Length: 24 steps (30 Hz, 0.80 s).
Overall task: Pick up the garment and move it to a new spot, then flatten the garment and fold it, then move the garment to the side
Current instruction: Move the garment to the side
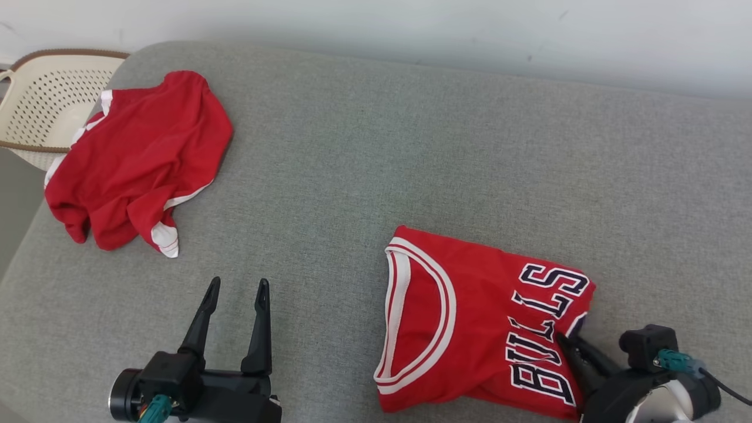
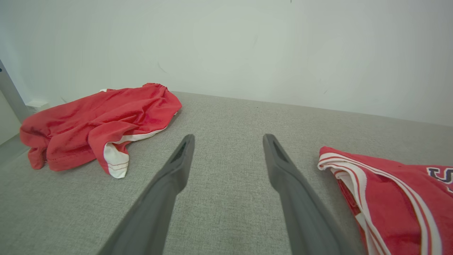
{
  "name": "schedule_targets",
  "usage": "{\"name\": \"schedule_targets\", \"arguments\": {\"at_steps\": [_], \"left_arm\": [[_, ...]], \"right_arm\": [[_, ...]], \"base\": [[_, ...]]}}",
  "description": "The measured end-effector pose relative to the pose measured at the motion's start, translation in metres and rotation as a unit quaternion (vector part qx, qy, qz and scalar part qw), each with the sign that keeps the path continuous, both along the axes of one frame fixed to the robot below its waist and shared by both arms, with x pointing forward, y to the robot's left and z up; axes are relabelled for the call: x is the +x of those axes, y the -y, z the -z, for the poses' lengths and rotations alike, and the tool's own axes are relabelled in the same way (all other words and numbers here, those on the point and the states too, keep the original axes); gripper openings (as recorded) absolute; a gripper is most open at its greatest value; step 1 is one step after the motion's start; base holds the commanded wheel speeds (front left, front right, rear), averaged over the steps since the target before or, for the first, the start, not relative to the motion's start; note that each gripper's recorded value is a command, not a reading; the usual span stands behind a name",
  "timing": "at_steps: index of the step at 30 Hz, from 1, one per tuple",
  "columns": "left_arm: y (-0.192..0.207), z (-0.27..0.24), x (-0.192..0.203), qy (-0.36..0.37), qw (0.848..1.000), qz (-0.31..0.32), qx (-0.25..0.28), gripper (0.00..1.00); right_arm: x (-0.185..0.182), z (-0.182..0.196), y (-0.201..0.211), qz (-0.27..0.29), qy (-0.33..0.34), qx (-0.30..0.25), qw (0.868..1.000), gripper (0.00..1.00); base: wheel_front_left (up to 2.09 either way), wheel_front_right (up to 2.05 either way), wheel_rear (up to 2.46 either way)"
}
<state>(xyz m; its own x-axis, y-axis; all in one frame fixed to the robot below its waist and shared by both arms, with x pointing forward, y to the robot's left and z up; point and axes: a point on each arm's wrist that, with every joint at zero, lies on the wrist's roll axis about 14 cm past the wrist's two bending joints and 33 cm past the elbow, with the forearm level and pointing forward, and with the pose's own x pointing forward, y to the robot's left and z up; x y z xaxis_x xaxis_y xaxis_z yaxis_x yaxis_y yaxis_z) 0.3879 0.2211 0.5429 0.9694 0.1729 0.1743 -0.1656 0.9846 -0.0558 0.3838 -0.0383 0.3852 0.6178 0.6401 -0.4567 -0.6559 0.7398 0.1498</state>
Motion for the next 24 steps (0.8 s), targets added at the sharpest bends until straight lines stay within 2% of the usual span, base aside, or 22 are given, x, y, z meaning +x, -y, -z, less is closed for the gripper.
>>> {"name": "schedule_targets", "arguments": {"at_steps": [10, 15, 17, 24], "left_arm": [[0.015, -0.005, 0.015, 0.013, 1.000, 0.023, 0.001, 1.00], [0.035, -0.010, 0.033, 0.025, 0.998, 0.056, 0.007, 1.00], [0.051, -0.010, 0.046, 0.030, 0.996, 0.082, 0.009, 1.00], [0.099, -0.009, 0.079, 0.043, 0.987, 0.156, 0.017, 1.00]], "right_arm": [[0.007, -0.016, 0.020, 0.034, 0.022, 0.005, 0.999, 0.00], [0.012, -0.022, 0.058, 0.077, 0.050, -0.017, 0.996, 0.00], [0.014, -0.026, 0.088, 0.113, 0.066, -0.034, 0.991, 0.00], [0.009, -0.030, 0.156, 0.192, 0.091, -0.075, 0.974, 0.00]], "base": [[0.00, 0.00, 0.00], [0.00, 0.00, 0.00], [0.00, 0.00, 0.00], [0.00, 0.00, 0.00]]}}
